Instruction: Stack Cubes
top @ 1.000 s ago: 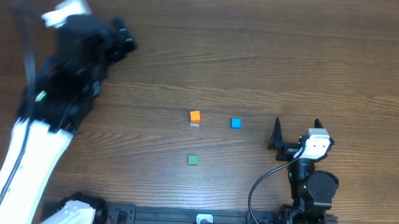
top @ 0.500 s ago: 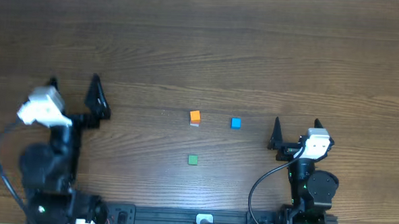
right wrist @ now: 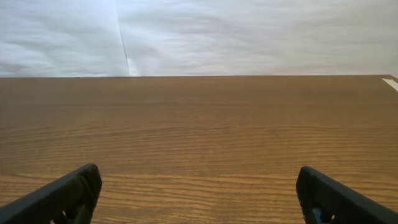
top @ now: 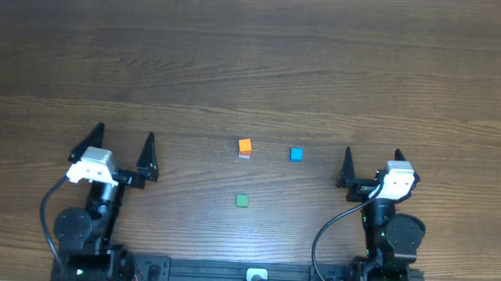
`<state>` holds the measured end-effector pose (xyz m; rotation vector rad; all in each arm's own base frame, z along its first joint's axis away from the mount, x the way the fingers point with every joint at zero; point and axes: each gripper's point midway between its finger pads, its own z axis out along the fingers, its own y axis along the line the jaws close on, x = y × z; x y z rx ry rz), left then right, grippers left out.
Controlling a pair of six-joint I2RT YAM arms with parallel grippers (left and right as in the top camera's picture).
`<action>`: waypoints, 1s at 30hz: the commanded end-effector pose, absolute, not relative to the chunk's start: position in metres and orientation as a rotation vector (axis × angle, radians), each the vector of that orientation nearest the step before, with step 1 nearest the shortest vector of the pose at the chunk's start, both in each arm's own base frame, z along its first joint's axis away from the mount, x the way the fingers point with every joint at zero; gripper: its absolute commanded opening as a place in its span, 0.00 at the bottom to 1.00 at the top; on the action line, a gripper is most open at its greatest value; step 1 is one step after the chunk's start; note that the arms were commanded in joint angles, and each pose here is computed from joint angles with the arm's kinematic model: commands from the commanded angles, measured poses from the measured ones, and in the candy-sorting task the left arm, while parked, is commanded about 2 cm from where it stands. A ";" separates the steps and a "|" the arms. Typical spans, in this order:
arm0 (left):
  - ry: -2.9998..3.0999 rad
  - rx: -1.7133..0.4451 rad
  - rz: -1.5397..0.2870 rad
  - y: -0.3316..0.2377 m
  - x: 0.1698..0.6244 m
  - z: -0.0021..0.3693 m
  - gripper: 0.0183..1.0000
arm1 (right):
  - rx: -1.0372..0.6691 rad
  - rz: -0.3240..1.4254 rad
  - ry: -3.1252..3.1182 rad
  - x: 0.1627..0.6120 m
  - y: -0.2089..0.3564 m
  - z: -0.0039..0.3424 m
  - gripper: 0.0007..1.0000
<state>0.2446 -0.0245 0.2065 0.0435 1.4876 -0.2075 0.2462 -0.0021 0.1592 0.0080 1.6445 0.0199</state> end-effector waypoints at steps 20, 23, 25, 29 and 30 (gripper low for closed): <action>1.624 0.098 -0.204 -0.030 0.243 0.162 1.00 | -0.002 0.019 1.642 0.246 -0.002 0.157 0.99; 1.624 0.098 -0.204 -0.030 0.243 0.162 1.00 | -0.002 0.019 1.642 0.246 -0.002 0.157 0.99; 1.624 0.098 -0.204 -0.030 0.243 0.162 1.00 | -0.002 0.019 1.642 0.246 -0.002 0.157 0.99; 1.624 0.098 -0.204 -0.030 0.243 0.162 1.00 | -0.002 0.019 1.642 0.246 -0.002 0.157 0.99; 1.624 0.098 -0.204 -0.030 0.243 0.162 1.00 | -0.002 0.019 1.642 0.246 -0.002 0.157 0.99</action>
